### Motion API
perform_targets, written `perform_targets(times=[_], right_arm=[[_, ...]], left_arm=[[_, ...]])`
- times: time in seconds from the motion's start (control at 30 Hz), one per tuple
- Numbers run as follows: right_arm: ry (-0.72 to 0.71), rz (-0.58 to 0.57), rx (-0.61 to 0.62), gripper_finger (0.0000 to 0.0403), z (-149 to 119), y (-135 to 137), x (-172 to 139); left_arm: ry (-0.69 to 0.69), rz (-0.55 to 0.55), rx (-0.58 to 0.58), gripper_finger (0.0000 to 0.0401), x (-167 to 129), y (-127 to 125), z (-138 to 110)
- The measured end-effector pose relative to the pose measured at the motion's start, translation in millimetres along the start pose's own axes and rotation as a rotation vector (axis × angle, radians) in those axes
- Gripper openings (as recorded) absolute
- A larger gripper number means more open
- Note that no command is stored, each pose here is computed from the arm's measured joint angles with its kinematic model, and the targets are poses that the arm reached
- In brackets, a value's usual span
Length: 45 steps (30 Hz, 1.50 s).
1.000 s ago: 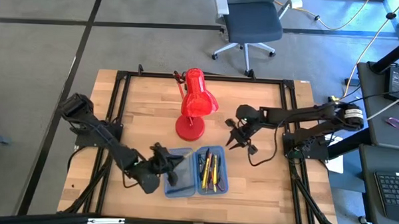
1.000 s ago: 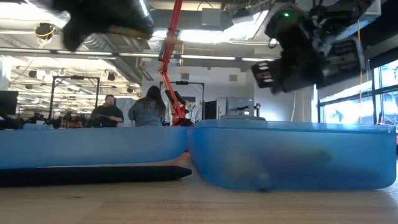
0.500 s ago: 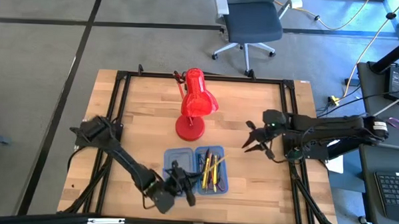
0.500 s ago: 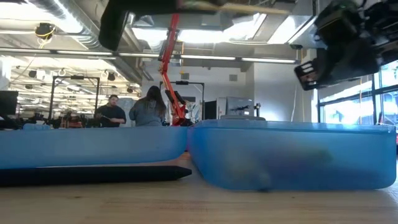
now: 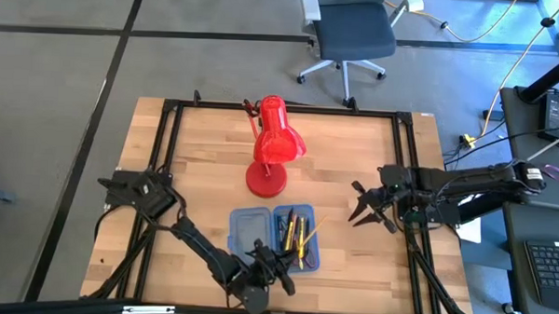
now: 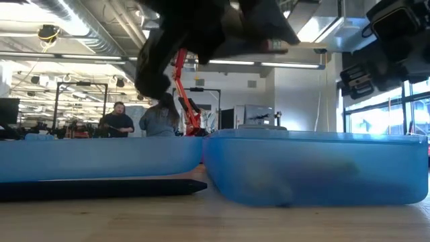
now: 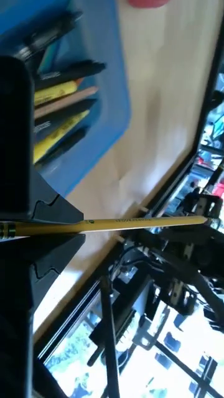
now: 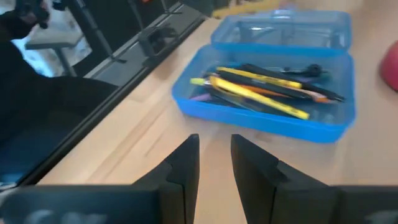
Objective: Pick & place school supplies into a supply box
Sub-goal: Put the yellow pencil into the blue supply box
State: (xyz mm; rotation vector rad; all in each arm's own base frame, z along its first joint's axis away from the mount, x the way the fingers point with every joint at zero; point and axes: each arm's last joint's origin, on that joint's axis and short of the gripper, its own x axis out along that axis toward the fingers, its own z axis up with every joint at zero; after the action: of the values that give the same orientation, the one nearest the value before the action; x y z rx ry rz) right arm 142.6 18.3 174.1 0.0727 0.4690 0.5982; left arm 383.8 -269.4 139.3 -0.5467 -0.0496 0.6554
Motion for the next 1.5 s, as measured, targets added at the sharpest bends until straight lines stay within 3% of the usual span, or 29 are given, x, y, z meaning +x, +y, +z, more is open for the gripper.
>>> perform_targets(times=[0.47,0.83,1.5], right_arm=[[0.017,0.088,-0.048,0.0097,0,13,6],[0.010,0.094,-0.035,0.0097,1,14,7],[-0.009,0.084,-0.052,0.0097,3,14,7]], left_arm=[[0.134,0.025,0.070,0.0003,8,16,-14],[0.361,0.137,0.148,0.0003,13,33,13],[0.417,0.246,0.010,0.0006,19,45,15]])
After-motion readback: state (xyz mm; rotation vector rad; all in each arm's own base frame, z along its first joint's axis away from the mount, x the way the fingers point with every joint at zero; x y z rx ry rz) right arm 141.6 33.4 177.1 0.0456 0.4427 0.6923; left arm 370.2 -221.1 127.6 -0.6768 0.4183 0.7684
